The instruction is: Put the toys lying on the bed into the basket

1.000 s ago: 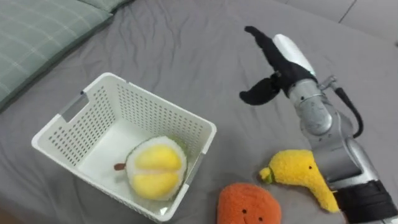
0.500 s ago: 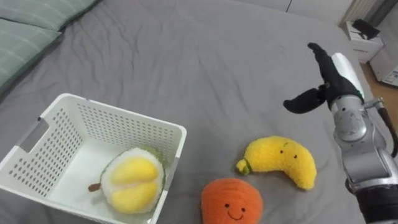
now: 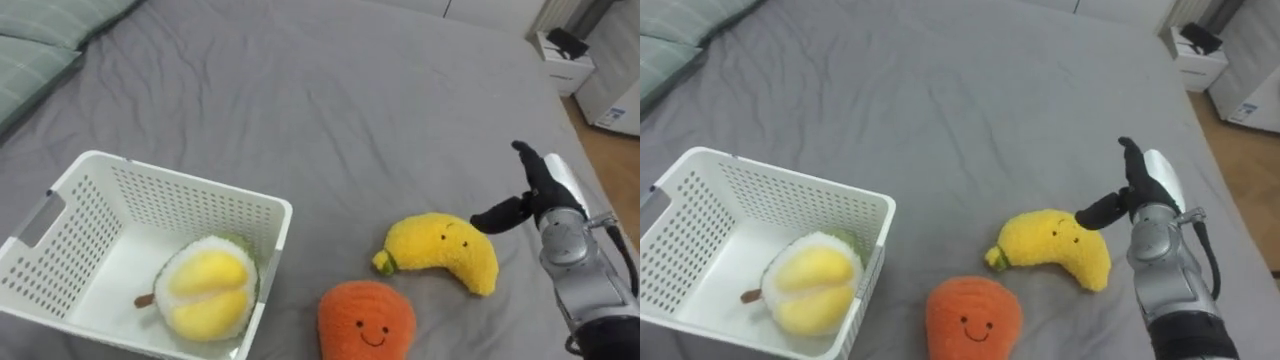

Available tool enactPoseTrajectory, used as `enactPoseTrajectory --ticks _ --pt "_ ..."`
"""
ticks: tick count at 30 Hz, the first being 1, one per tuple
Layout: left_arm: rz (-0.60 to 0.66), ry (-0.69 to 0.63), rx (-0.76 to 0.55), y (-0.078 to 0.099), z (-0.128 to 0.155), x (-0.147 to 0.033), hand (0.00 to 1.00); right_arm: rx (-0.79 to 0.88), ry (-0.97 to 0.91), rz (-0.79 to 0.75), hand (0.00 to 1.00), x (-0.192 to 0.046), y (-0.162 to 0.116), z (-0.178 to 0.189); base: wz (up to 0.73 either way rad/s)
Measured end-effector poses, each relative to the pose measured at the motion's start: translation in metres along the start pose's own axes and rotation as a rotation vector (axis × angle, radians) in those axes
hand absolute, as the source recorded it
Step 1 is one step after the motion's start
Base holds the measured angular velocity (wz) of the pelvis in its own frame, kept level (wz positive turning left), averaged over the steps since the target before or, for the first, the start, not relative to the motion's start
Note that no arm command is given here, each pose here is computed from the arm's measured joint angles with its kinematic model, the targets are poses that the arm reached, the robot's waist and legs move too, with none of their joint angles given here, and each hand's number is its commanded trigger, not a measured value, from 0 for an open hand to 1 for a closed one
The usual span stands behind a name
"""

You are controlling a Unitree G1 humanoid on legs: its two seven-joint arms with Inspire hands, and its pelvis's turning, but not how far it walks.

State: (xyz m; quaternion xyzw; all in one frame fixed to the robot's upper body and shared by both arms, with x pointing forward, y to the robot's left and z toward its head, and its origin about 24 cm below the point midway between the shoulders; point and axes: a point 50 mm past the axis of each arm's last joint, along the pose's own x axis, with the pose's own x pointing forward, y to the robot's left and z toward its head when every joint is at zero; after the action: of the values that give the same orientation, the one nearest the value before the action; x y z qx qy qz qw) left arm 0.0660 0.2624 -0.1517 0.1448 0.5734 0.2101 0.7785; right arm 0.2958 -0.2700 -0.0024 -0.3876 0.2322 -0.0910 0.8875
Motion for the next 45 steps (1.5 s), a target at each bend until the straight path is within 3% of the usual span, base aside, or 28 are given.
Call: enactPoseTrajectory --ticks 5,15,23,24,25,45 --pt "-0.025 -0.047 -0.003 -0.004 0.025 0.004 0.0 -0.016 0.0 -0.02 0.0 0.016 -0.002 0.014 0.02" --pt "-0.048 -0.045 -0.017 -0.01 0.028 0.005 0.0 -0.112 0.013 0.026 0.0 0.016 0.01 0.007 0.01" --pt "-0.071 -0.118 -0.014 -0.015 0.051 0.005 0.0 -0.18 -0.03 0.027 0.0 0.016 0.013 0.011 0.06" --pt "-0.075 -0.121 -0.014 -0.015 0.052 0.005 0.0 -0.181 -0.03 0.027 0.1 0.016 0.013 0.011 0.05" --pt "-0.085 -0.131 -0.011 -0.016 0.054 0.005 0.0 -0.181 -0.028 0.028 1.0 0.016 0.013 0.01 0.04" --pt "-0.13 -0.092 -0.016 -0.019 0.042 0.004 0.0 -0.317 0.067 -0.013 1.0 0.015 0.001 -0.022 0.07"
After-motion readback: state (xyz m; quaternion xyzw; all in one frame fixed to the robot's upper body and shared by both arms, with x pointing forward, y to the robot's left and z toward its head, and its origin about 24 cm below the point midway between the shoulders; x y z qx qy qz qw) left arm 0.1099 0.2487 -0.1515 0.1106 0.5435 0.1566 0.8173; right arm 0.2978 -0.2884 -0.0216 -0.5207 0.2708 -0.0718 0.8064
